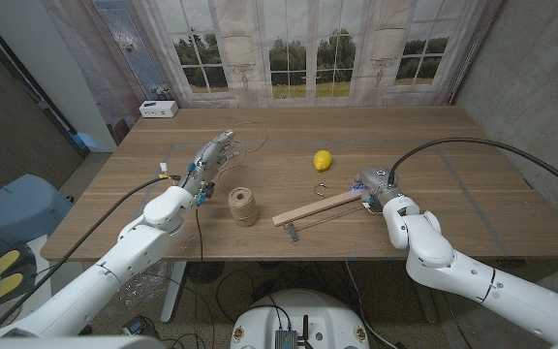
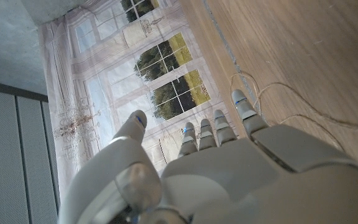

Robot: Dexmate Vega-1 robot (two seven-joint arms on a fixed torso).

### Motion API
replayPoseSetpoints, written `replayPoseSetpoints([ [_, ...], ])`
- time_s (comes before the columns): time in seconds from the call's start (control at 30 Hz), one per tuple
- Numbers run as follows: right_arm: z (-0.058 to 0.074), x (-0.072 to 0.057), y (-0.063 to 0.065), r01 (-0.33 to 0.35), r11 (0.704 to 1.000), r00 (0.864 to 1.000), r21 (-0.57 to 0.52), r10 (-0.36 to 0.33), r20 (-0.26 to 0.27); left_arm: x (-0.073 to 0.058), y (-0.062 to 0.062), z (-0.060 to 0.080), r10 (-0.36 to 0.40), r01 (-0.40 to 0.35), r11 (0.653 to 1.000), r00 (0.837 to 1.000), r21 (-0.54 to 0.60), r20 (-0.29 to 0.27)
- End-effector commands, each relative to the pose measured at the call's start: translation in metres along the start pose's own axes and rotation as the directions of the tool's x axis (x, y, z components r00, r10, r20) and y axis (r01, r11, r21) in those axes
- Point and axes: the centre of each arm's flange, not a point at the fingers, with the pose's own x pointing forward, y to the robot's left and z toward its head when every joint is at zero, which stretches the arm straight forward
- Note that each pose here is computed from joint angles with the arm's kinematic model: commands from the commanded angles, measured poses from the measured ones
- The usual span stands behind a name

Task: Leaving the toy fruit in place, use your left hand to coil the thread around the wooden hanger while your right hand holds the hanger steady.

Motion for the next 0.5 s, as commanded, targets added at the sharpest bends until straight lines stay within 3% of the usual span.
replayPoseSetpoints([
  [0.03, -0.018, -0.01, -0.002, 0.191, 0.98, 0.979, 0.062, -0.186, -0.08, -0.014, -0.011, 0.038, 0.011, 0.013, 0.945, 0.997, 0.326, -0.071],
  [0.4, -0.029, -0.011, -0.004, 0.306, 0.946, 0.946, 0.105, -0.29, -0.147, -0.034, -0.027, 0.065, 0.024, 0.064, 0.829, 0.989, 0.556, -0.149],
  [0.5, -0.032, -0.01, -0.005, 0.329, 0.938, 0.938, 0.112, -0.31, -0.158, -0.04, -0.031, 0.072, 0.031, 0.086, 0.782, 0.984, 0.617, -0.177],
])
